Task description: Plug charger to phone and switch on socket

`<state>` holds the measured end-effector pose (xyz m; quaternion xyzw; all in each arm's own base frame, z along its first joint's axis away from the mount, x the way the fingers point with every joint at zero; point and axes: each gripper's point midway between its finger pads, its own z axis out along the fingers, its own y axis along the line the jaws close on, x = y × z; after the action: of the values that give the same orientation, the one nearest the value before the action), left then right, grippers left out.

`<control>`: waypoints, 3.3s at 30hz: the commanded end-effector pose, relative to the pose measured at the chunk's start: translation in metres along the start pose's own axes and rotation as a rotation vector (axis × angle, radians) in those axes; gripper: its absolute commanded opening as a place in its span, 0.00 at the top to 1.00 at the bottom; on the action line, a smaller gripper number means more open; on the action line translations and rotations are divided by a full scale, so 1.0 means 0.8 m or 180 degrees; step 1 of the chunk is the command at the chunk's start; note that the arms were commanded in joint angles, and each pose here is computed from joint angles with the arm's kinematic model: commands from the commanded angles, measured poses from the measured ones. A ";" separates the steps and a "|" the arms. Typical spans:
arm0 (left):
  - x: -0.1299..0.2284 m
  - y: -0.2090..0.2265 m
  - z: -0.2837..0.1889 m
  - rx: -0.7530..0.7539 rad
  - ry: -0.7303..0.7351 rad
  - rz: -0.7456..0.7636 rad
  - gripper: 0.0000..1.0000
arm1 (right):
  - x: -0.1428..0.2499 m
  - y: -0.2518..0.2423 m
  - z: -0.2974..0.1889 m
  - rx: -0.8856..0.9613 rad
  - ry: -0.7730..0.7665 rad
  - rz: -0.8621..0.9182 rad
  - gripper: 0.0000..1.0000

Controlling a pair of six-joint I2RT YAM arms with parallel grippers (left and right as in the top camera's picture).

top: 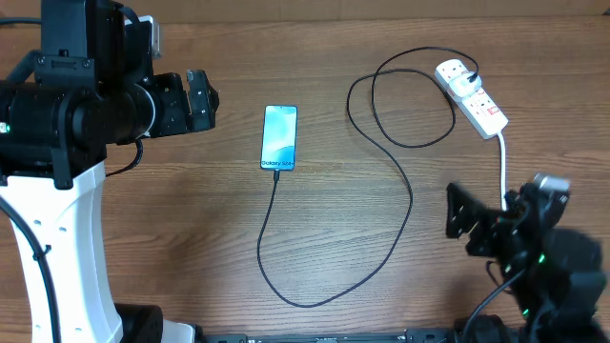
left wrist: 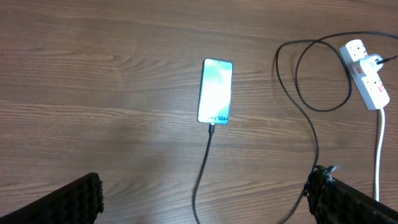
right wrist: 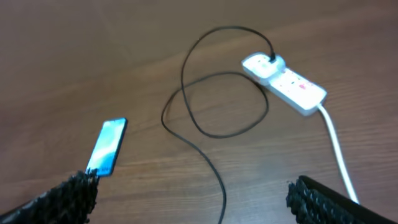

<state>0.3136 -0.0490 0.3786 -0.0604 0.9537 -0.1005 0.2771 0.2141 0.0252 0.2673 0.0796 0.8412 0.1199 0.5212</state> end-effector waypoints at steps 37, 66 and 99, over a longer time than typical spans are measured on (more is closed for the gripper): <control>0.001 -0.004 0.003 0.0028 0.0032 -0.0002 0.00 | 0.090 -0.025 0.087 -0.0390 -0.1285 -0.0534 0.00; 0.001 -0.004 0.003 0.0028 0.0032 -0.0002 0.01 | 0.088 -0.037 0.087 -0.0069 -0.1330 -0.1198 0.00; 0.001 -0.004 0.003 0.0028 0.0032 -0.0002 0.01 | 0.084 -0.045 0.087 -0.0023 -0.1347 -0.0986 0.00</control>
<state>0.3137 -0.0490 0.3786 -0.0604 0.9536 -0.1006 0.2772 0.2459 0.0178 0.1706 -0.0330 0.7174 0.0241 0.6955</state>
